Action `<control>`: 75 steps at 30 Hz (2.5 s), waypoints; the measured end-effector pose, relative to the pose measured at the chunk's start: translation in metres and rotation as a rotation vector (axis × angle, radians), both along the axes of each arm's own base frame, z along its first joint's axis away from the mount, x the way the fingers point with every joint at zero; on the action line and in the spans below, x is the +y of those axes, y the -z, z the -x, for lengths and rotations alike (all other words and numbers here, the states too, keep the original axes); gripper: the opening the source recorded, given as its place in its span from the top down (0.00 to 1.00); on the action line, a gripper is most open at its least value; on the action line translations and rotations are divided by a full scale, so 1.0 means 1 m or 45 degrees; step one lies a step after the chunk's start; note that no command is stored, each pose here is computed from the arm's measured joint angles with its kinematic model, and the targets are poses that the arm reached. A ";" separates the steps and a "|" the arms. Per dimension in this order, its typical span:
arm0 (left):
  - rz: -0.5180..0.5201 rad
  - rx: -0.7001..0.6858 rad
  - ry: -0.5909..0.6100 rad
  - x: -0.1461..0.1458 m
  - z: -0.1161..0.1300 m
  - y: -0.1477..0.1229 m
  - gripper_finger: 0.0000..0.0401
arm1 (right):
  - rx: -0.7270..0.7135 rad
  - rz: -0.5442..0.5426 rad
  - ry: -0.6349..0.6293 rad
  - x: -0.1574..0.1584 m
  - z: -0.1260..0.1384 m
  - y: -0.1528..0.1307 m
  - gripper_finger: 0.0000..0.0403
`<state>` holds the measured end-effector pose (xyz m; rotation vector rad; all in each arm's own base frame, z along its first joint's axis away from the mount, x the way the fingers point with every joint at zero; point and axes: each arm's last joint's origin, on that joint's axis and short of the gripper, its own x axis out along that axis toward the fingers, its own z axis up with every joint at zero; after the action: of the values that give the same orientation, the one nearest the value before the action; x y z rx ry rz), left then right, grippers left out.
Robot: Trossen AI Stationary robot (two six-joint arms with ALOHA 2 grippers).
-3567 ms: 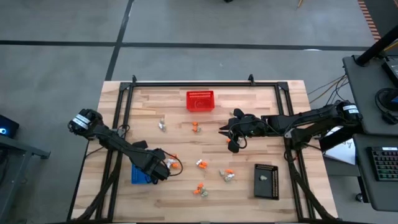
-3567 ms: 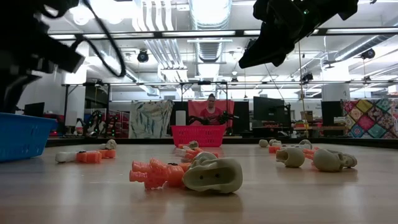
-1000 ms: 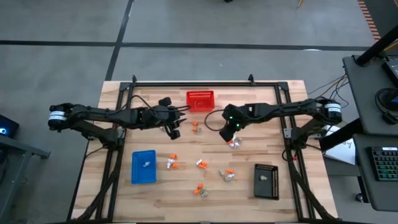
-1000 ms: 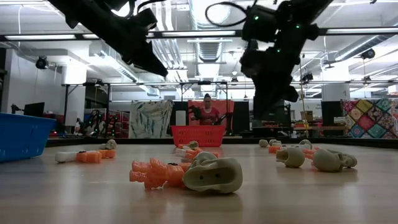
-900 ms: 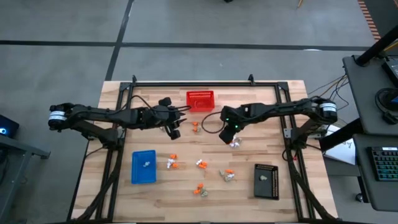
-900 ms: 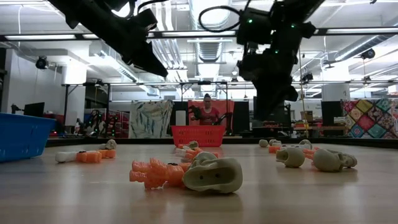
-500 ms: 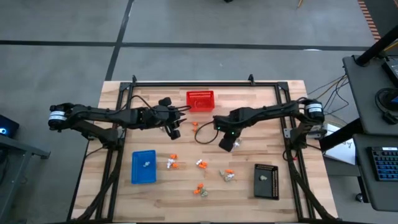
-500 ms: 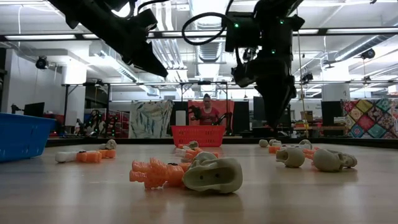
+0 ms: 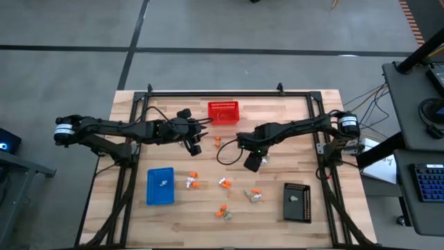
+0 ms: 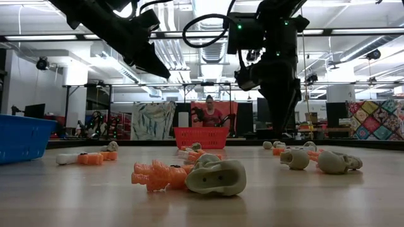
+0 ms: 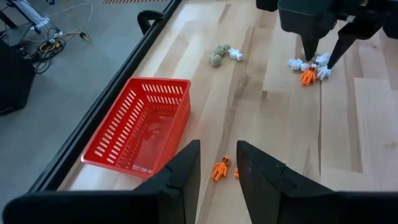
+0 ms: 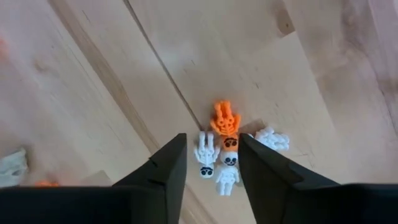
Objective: Sort Halloween decoration
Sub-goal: Put the orange skeleton toy into the red bin
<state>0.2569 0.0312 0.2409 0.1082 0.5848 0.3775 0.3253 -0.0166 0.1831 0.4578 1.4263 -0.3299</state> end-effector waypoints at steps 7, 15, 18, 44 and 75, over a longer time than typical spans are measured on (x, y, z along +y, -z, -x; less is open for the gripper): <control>0.000 0.000 0.000 0.000 0.000 0.000 0.78 | 0.046 0.055 -0.029 -0.002 -0.003 0.012 0.58; 0.000 -0.002 0.000 0.000 0.000 0.000 0.78 | 0.001 0.089 -0.074 -0.002 -0.008 0.015 0.56; 0.000 -0.002 0.000 0.000 0.000 0.000 0.78 | -0.003 0.091 -0.087 -0.002 -0.009 0.015 0.57; -0.006 -0.033 -0.110 0.002 0.001 -0.001 0.78 | 0.087 0.104 -0.211 -0.003 -0.018 0.045 0.82; -0.049 -0.268 -0.205 -0.002 0.034 -0.044 0.78 | -0.344 0.255 -0.318 -0.031 -0.052 -0.038 0.97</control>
<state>0.2227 0.0288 0.2854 0.0576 0.3792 0.5496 0.3778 -0.0477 0.2208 0.1510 1.1573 -0.1979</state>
